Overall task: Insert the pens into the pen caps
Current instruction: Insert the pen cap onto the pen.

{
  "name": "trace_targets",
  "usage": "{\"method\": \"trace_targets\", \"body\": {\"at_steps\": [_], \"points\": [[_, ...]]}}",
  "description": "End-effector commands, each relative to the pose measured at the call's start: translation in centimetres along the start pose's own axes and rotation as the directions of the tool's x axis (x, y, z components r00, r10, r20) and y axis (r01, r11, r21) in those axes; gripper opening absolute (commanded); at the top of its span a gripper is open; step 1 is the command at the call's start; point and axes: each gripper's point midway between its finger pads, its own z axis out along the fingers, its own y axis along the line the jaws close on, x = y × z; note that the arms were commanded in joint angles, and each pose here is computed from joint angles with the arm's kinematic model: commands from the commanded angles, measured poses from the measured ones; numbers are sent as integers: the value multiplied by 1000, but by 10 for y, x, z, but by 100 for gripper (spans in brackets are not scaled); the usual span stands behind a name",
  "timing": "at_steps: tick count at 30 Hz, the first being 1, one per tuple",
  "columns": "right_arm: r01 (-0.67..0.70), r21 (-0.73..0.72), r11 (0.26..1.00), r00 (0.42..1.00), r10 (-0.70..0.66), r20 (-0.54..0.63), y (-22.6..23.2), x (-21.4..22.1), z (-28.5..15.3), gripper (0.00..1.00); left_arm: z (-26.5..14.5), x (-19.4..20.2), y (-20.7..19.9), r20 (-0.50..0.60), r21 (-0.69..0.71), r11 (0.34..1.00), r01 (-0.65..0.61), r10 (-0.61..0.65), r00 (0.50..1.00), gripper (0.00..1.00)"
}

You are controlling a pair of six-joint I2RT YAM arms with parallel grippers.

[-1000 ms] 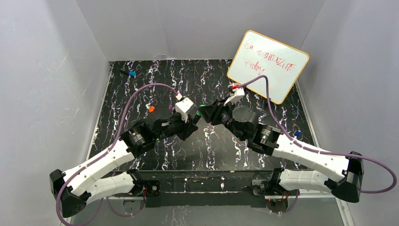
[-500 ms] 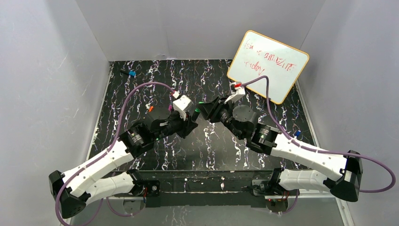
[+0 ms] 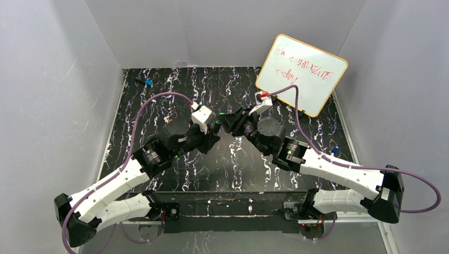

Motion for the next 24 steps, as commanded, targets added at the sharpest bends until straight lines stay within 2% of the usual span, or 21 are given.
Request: {"method": "trace_targets", "body": {"at_steps": [1,4,7,13,17,24], "points": [[85,-37,996,974,-91,-208,0,57,-9,1,-18,-78,-6,269,8,1000,-30,26,963,0],[102,-47,994,971,-109,-212,3,57,-8,3,-15,-76,-7,262,14,999,-39,34,964,0],[118,-57,991,970,-128,-207,8,53,-5,17,-8,-70,-10,240,33,998,-54,44,970,0],[151,-81,985,969,-164,-185,18,45,3,34,0,-57,-20,209,102,990,-94,71,975,0],[174,-89,981,969,-187,-161,24,38,9,50,4,-49,-28,190,151,982,-112,82,978,0],[217,-83,973,968,-226,-109,33,22,19,68,5,-36,-33,200,188,973,-133,94,975,0]]}}
